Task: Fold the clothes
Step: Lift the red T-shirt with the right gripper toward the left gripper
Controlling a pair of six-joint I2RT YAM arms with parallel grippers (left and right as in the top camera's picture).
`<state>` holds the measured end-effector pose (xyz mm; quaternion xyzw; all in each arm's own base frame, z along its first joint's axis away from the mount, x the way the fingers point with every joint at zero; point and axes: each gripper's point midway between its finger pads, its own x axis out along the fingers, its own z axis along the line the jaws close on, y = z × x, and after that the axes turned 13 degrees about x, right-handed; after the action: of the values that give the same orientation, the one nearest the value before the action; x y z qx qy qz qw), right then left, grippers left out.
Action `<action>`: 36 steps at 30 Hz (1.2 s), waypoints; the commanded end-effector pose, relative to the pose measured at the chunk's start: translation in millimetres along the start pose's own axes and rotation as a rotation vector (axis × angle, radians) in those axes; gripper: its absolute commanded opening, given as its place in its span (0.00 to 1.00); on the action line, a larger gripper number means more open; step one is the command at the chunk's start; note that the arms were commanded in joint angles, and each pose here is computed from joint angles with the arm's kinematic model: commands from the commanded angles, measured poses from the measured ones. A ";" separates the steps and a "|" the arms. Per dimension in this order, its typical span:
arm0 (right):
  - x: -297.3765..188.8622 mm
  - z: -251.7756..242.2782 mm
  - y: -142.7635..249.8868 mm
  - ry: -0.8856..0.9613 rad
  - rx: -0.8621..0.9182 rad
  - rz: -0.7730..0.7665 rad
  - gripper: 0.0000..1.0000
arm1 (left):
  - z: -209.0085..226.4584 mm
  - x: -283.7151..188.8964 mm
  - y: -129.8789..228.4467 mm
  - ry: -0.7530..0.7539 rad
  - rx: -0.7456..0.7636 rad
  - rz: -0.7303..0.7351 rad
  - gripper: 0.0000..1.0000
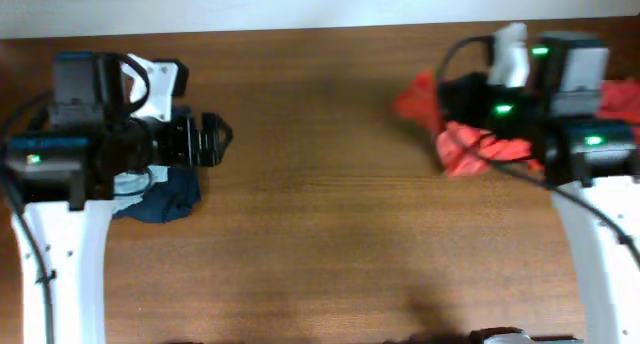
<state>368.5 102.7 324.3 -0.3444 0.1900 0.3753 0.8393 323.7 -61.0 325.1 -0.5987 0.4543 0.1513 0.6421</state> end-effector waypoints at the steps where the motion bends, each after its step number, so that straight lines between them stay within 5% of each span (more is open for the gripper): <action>1: 6.3 36.8 19.0 -0.052 -0.124 0.016 0.04 | -0.2 -18.0 -11.8 -0.029 0.033 -0.047 0.99; 7: 2.2 92.6 38.9 -0.187 -0.270 0.027 0.04 | -7.3 -19.5 -8.9 0.005 0.032 -0.041 0.99; 11: -16.5 133.8 39.6 -0.324 -0.360 0.007 0.04 | -47.6 -22.2 -17.2 0.200 0.218 -0.104 0.99; 18: -59.0 180.0 41.2 -0.505 -0.429 0.007 0.04 | -77.9 -20.1 -30.7 0.260 0.403 -0.169 0.99; 27: -87.7 195.8 57.2 -0.613 -0.467 0.048 0.04 | -86.1 -19.0 -51.3 0.227 0.513 -0.249 0.99; 36: -115.2 205.2 57.4 -0.655 -0.506 -0.014 0.04 | -124.4 -22.7 -46.8 0.366 0.576 -0.270 0.99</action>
<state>283.8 220.8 481.0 -0.3945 -0.1391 0.4995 0.7586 308.7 -160.5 378.6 -0.4817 0.4953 -0.1354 0.7102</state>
